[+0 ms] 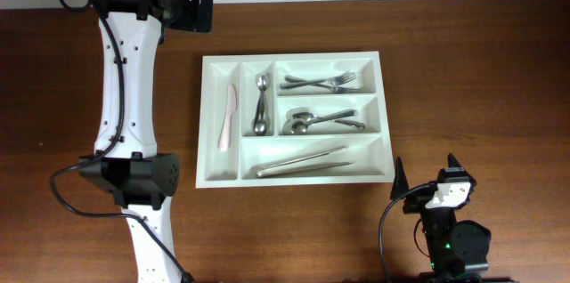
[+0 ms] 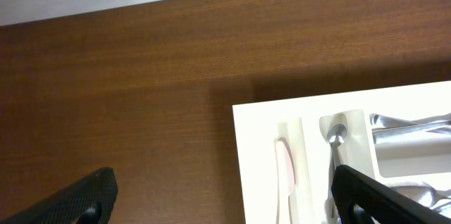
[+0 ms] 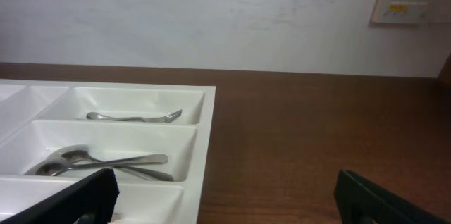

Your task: Pack container

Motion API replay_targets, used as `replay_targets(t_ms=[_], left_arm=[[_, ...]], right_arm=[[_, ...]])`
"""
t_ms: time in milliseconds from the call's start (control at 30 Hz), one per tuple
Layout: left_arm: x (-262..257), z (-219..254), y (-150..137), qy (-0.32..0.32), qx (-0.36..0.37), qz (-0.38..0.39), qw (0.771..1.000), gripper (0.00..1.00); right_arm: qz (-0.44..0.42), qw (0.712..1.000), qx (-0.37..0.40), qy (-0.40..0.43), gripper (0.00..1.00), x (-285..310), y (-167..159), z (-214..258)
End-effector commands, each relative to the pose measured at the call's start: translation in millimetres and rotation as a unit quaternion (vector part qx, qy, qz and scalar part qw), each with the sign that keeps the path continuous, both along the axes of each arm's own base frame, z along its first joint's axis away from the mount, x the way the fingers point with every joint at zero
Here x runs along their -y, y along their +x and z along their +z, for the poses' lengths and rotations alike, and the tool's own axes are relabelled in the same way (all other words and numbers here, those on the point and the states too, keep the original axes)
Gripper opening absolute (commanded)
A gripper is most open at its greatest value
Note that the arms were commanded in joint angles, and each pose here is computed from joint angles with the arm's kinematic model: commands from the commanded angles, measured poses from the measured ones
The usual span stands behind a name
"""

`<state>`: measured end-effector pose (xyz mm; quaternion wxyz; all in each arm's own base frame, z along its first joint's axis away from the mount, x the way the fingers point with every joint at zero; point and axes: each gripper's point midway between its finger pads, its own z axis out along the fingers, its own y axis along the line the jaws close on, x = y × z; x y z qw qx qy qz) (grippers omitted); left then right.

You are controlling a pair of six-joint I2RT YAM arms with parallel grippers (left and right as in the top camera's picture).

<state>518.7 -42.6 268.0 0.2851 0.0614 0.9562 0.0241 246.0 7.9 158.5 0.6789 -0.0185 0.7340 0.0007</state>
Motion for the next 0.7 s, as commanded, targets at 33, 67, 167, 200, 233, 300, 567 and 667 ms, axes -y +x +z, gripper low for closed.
replay_targets(t_ms=[33, 67, 167, 200, 233, 300, 567, 667], left_arm=[[-1.9, 9.4, -0.5, -0.002, 0.012, 0.005, 1.0, 0.99], [-2.0, 9.4, -0.5, -0.001, 0.012, 0.005, 1.0, 0.99], [-1.9, 9.4, -0.5, -0.002, 0.012, 0.005, 1.0, 0.99], [-1.9, 9.4, -0.5, -0.001, 0.012, 0.005, 1.0, 0.99], [-1.9, 9.4, -0.5, -0.001, 0.012, 0.005, 1.0, 0.99], [-2.0, 9.4, -0.5, -0.001, 0.012, 0.005, 1.0, 0.99], [-8.1, 2.8, 2.0, -0.002, 0.005, 0.011, 1.0, 0.99], [-2.1, 18.5, -3.6, -0.004, 0.021, 0.004, 1.0, 0.99]], right_arm=[[-0.006, 1.0, 0.002, 0.0, 0.99, 1.6, 0.0, -2.1], [-0.006, 1.0, 0.002, 0.0, 0.99, 1.7, 0.0, -2.1], [-0.006, 1.0, 0.002, 0.0, 0.99, 1.7, 0.0, -2.1], [-0.006, 1.0, 0.001, 0.0, 0.99, 1.6, 0.0, -2.3], [-0.006, 1.0, 0.001, 0.0, 0.99, 1.6, 0.0, -2.3], [-0.006, 1.0, 0.001, 0.0, 0.99, 1.7, 0.0, -2.4], [-0.006, 1.0, 0.001, 0.0, 0.99, 1.6, 0.0, -2.4], [-0.006, 1.0, 0.001, 0.0, 0.99, 1.6, 0.0, -2.3]])
